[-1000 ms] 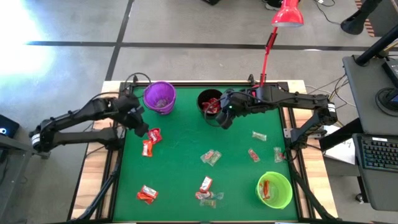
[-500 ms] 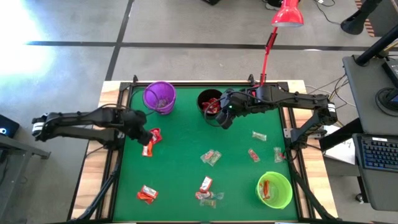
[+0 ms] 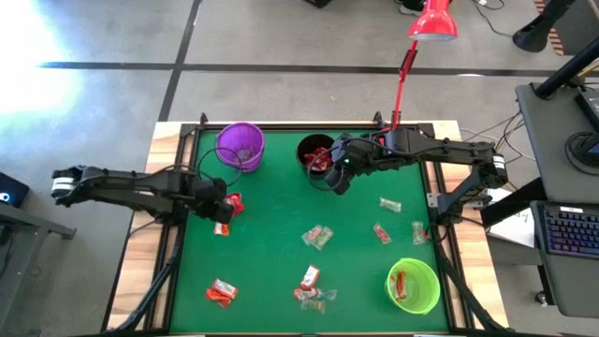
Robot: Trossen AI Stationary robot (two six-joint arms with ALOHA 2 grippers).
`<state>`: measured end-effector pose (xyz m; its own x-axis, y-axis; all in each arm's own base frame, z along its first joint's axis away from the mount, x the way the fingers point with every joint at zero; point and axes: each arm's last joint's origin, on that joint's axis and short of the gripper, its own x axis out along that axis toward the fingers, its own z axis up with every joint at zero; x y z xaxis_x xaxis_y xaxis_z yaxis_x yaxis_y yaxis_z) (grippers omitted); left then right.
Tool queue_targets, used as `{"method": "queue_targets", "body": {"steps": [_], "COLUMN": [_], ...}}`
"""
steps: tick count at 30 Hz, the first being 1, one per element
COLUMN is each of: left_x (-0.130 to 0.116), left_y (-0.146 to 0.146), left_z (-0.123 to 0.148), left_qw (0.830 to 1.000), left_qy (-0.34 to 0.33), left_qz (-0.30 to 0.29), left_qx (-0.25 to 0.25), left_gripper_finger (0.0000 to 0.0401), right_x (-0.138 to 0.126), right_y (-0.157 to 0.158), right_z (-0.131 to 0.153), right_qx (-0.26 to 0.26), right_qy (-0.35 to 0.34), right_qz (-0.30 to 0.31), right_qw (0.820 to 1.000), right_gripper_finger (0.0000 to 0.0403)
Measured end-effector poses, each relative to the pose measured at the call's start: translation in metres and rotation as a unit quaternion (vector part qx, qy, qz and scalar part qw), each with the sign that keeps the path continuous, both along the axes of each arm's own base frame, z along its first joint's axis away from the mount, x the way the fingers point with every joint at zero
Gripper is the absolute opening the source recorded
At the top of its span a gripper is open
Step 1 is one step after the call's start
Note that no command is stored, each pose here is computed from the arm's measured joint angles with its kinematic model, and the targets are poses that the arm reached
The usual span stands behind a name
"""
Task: Sort candy
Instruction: Put the orange chocolate into the green bucket
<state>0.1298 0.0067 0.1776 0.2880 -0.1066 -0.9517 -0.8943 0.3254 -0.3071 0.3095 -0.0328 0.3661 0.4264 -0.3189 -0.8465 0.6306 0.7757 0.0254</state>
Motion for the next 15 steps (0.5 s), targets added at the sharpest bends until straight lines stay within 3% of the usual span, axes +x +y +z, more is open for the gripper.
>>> {"method": "queue_targets", "body": {"steps": [5, 15], "left_x": [0.009, 0.013], "left_y": [0.001, 0.002], "left_z": [-0.010, -0.028], "left_qw": [1.000, 0.999], "left_qy": [-0.019, 0.040], "left_qz": [0.002, -0.010], "left_qx": [0.006, 0.008], "left_gripper_finger": [0.0123, 0.0123], "right_x": [0.000, 0.001], "right_y": [0.000, 0.002], "right_z": [0.000, 0.000], "right_qx": [0.002, 0.007], "right_qy": [-0.001, -0.005], "right_qz": [0.000, 0.000], "right_qw": [1.000, 1.000], "right_gripper_finger": [0.0128, 0.0128]}}
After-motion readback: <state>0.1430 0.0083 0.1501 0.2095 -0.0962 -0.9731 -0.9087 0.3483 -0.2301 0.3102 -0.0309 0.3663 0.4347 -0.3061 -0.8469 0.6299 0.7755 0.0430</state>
